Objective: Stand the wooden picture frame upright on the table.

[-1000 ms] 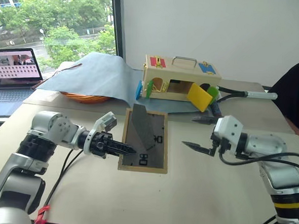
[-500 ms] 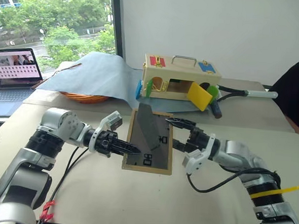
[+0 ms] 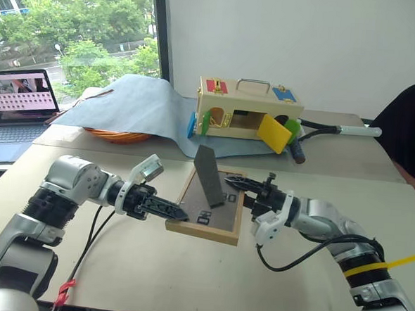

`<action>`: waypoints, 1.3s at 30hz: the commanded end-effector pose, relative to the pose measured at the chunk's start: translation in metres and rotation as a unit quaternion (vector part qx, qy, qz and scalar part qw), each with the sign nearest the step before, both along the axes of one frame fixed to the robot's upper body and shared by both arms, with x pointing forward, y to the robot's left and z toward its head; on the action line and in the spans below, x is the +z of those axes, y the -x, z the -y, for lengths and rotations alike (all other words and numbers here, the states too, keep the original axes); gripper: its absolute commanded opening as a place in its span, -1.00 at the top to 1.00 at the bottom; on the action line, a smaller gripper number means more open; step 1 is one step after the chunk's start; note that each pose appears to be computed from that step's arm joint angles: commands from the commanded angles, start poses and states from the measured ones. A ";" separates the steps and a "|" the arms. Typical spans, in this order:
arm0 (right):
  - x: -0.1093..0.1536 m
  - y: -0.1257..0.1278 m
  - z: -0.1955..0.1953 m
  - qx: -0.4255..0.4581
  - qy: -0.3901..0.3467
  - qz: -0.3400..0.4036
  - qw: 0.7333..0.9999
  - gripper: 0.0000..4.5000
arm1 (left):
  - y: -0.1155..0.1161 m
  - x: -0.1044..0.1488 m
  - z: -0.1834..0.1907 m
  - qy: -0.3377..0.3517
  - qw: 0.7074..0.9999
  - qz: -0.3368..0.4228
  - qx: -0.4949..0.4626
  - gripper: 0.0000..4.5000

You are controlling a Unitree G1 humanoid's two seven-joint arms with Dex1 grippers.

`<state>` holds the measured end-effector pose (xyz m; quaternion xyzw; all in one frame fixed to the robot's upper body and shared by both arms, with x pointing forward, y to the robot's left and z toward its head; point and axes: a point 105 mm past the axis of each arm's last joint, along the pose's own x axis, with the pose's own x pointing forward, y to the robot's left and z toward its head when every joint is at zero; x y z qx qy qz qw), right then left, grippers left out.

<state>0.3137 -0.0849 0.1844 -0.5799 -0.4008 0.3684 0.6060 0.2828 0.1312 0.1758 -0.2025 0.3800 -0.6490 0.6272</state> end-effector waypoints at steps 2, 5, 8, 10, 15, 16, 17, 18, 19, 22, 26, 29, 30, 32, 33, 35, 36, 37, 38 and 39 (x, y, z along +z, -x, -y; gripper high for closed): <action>0.032 -0.018 0.020 -0.033 -0.122 -0.080 0.989 0.44 | -0.018 0.021 -0.027 0.030 0.988 0.127 0.082 -1.00; 0.028 -0.032 0.027 -0.046 -0.202 -0.227 0.952 0.44 | -0.011 0.032 -0.036 0.054 0.982 0.157 0.095 -1.00; 0.026 -0.045 0.032 -0.051 -0.277 -0.346 0.895 0.44 | -0.009 0.034 -0.038 0.066 0.972 0.192 0.120 -1.00; 0.024 -0.053 0.033 -0.053 -0.328 -0.426 0.842 0.44 | -0.006 0.031 -0.037 0.067 0.968 0.202 0.130 -1.00; 0.002 -0.058 0.030 -0.066 -0.377 -0.576 0.723 0.44 | 0.002 0.023 -0.032 0.058 0.965 0.209 0.146 -1.00; -0.003 -0.059 0.029 -0.071 -0.382 -0.596 0.703 0.44 | 0.003 0.022 -0.030 0.056 0.965 0.210 0.148 -1.00; -0.006 -0.059 0.029 -0.073 -0.384 -0.606 0.693 0.44 | 0.005 0.021 -0.030 0.055 0.964 0.210 0.150 -1.00; -0.010 -0.059 0.029 -0.079 -0.390 -0.618 0.678 0.44 | 0.005 0.019 -0.030 0.053 0.964 0.211 0.153 -1.00; -0.014 -0.060 0.030 -0.085 -0.394 -0.629 0.665 0.44 | 0.006 0.017 -0.030 0.051 0.964 0.211 0.156 -1.00; -0.025 -0.059 0.032 -0.100 -0.395 -0.654 0.637 0.44 | 0.007 0.016 -0.029 0.050 0.963 0.211 0.159 -1.00; -0.040 -0.053 0.030 -0.111 -0.379 -0.693 0.604 0.44 | 0.007 0.014 -0.028 0.050 0.963 0.210 0.162 -1.00; -0.049 -0.045 0.022 -0.105 -0.356 -0.717 0.590 0.44 | 0.007 0.013 -0.025 0.049 0.963 0.210 0.162 -1.00; -0.051 -0.042 0.018 -0.100 -0.352 -0.724 0.585 0.44 | 0.006 0.010 -0.024 0.044 0.963 0.211 0.164 -1.00; -0.053 -0.036 0.011 -0.091 -0.342 -0.730 0.584 0.44 | 0.007 0.002 -0.023 0.025 0.960 0.222 0.167 -1.00; -0.053 -0.033 0.008 -0.087 -0.339 -0.734 0.582 0.44 | 0.007 -0.001 -0.022 0.018 0.959 0.227 0.168 -1.00; -0.057 -0.027 0.003 -0.083 -0.329 -0.741 0.579 0.45 | 0.006 -0.003 -0.022 0.016 0.953 0.245 0.176 -1.00; -0.058 -0.024 0.001 -0.082 -0.325 -0.744 0.579 0.45 | 0.005 -0.002 -0.022 0.019 0.948 0.259 0.182 -1.00; -0.061 -0.022 -0.001 -0.082 -0.321 -0.746 0.577 0.45 | 0.005 -0.005 -0.022 0.012 0.948 0.260 0.181 -1.00; -0.063 -0.020 -0.003 -0.083 -0.317 -0.748 0.578 0.45 | 0.005 -0.007 -0.022 0.003 0.948 0.264 0.179 -1.00; -0.064 -0.018 -0.004 -0.083 -0.316 -0.748 0.578 0.45 | 0.005 -0.010 -0.022 -0.004 0.948 0.266 0.176 -1.00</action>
